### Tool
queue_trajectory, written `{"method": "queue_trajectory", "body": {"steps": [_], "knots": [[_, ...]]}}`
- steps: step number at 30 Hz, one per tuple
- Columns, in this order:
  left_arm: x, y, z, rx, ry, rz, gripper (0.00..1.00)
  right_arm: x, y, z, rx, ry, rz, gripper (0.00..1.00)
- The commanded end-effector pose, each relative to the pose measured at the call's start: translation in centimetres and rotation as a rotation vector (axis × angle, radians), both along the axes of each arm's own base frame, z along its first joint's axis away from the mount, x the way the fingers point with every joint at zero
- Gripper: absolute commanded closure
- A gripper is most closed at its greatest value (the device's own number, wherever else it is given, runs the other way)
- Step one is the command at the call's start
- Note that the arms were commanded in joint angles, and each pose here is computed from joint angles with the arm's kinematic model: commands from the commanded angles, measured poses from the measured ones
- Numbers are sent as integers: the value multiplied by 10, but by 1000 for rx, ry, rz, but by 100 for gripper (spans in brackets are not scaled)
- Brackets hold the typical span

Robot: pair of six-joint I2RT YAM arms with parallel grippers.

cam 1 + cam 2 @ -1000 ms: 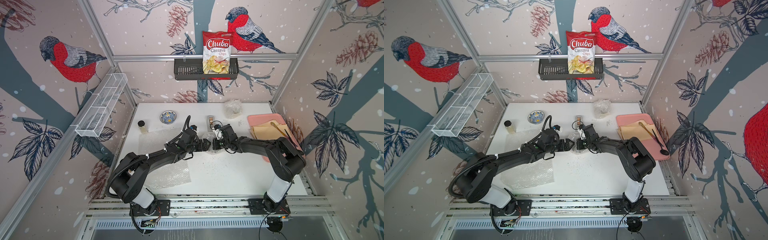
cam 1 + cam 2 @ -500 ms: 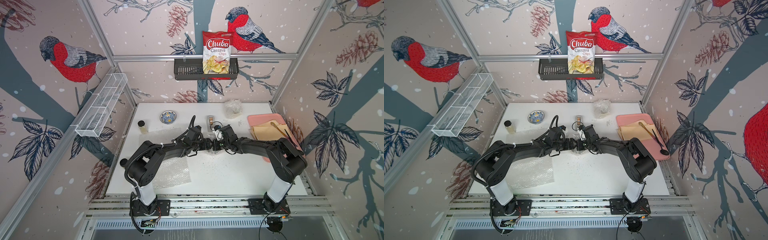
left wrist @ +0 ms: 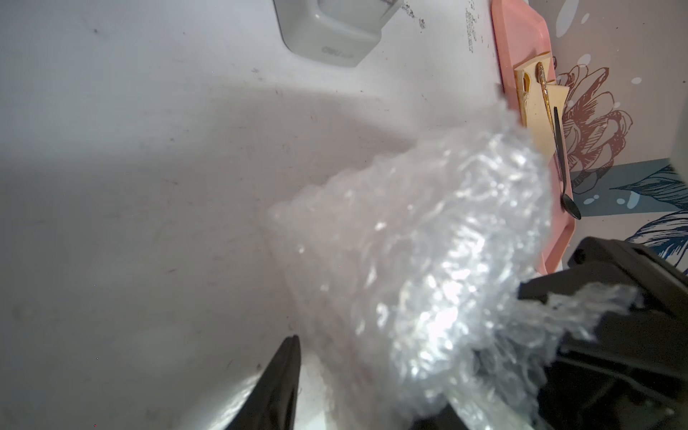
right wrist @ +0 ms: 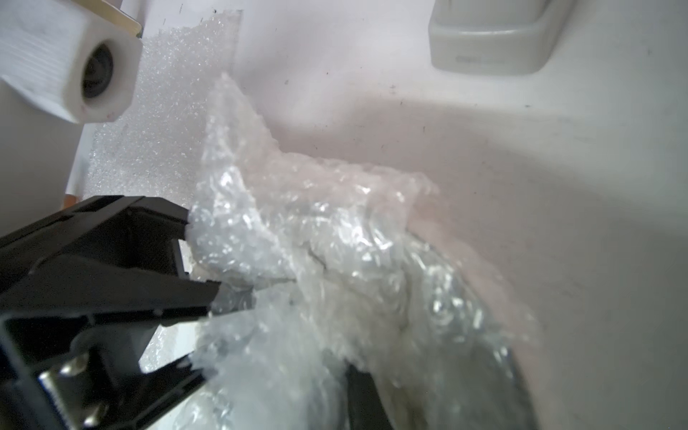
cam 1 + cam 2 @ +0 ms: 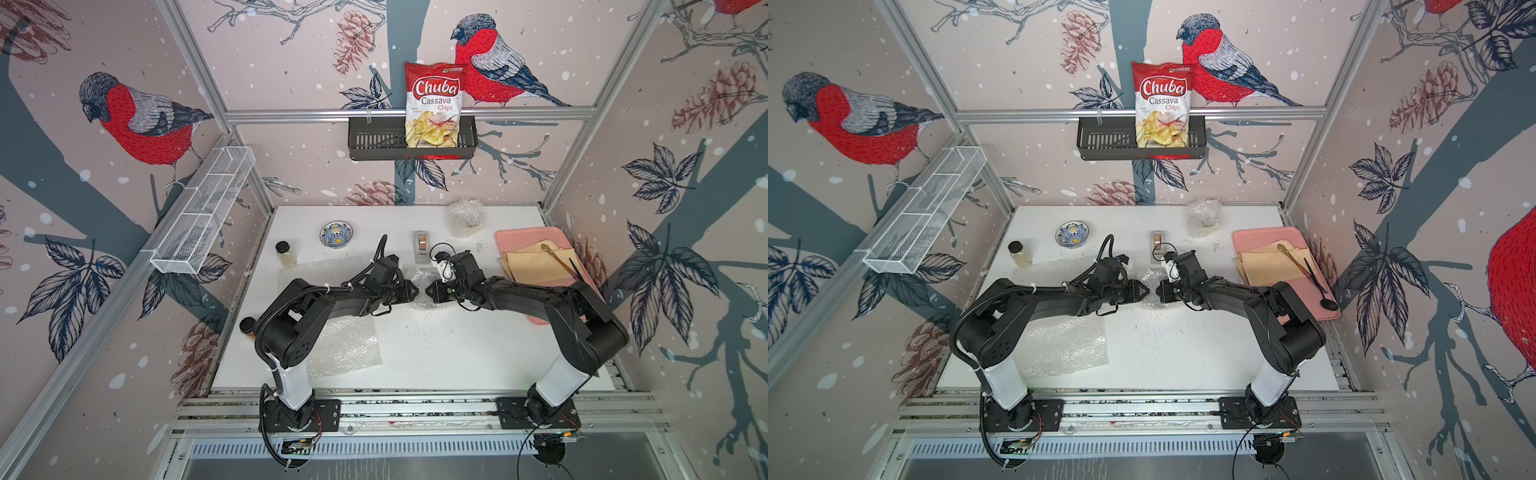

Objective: Wrap bowls in bubble wrap
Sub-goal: Wrap the bowl in bubble wrap.

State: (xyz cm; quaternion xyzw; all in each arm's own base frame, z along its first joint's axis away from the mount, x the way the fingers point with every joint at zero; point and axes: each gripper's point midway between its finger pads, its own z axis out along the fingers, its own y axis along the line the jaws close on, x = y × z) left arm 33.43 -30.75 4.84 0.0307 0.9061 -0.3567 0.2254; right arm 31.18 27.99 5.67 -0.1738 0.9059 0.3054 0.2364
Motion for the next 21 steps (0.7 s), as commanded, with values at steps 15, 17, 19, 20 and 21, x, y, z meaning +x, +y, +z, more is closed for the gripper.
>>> {"method": "queue_trajectory", "body": {"steps": [15,17,19,20,21], "knots": [[6,5,0,102,-35,-33,57,20,-29,59,27,-73,-33,45],[6,6,0,120,-39,-42,57,25,-27,58,10,-82,-15,36],[8,8,-1,141,-39,-46,57,30,-25,53,-9,-77,-4,21],[8,8,-2,147,-39,-50,57,31,-23,49,-16,-66,7,18],[8,7,-2,153,-38,-55,57,32,-21,44,-24,-57,11,17]]}}
